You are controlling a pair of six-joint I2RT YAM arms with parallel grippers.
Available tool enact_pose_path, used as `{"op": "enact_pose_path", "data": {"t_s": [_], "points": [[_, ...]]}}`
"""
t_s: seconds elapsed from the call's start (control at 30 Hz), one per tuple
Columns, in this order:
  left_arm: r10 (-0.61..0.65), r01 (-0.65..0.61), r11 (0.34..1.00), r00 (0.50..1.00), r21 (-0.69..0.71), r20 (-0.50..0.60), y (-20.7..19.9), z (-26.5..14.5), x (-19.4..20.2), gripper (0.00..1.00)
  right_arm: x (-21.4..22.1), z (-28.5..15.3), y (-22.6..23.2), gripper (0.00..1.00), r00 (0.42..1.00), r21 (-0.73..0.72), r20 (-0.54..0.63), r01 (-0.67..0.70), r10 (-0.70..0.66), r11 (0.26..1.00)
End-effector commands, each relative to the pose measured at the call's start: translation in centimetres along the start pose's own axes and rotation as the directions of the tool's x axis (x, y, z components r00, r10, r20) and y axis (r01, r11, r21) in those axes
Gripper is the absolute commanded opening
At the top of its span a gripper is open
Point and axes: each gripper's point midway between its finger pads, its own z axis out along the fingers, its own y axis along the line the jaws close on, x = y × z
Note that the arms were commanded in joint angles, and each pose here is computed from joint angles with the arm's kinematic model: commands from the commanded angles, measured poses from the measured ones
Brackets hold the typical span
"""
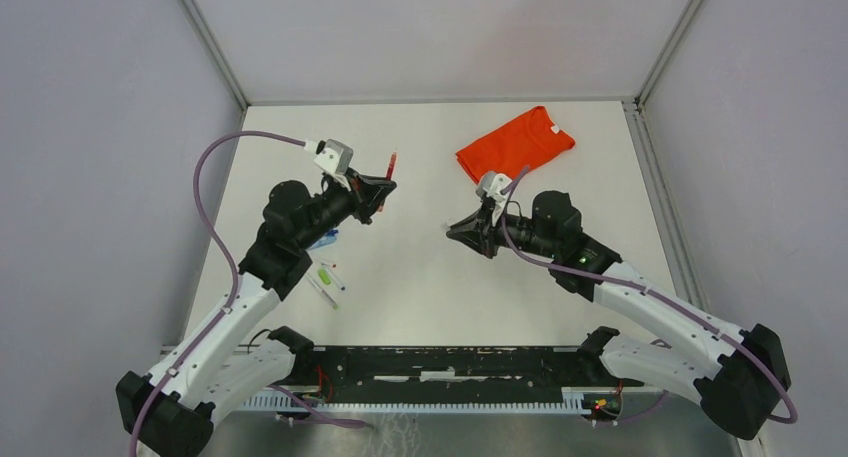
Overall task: Insert the pens into the pen caps
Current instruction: Pick up the pen cap from the pen.
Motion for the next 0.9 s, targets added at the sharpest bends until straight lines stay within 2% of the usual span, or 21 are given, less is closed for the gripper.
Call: {"op": "enact_pose_path", "data": {"t_s": [0.0, 0.4, 0.67, 0.87], "points": [[0.042, -0.045, 0.991, 0.999, 0.126, 0.032, -2.1, 0.2, -1.2, 0.02, -2.8, -0.5, 0.7, 0.11, 0.993, -0.026, 0.107, 0.058, -0.055, 0.998], [0.039, -0.005, 0.937, 0.995, 0.349, -0.091, -5.4, 1.3, 1.2, 0.02, -6.4, -1.2, 1.8, 0.13, 0.971, -0.058, 0.224, 0.099, -0.084, 0.993], [0.021, 0.011, 0.943, 0.995, 0.332, -0.095, -5.8, 1.8, 1.4, 0.02, -9.0, -0.4, 1.3, 0.14, 0.944, -0.05, 0.329, 0.052, -0.033, 0.997], [0.006, 0.031, 0.954, 0.993, 0.299, -0.122, -5.6, 2.4, 2.0, 0.02, -9.7, 1.0, 1.5, 0.14, 0.946, -0.095, 0.323, 0.063, -0.029, 0.993]]}}
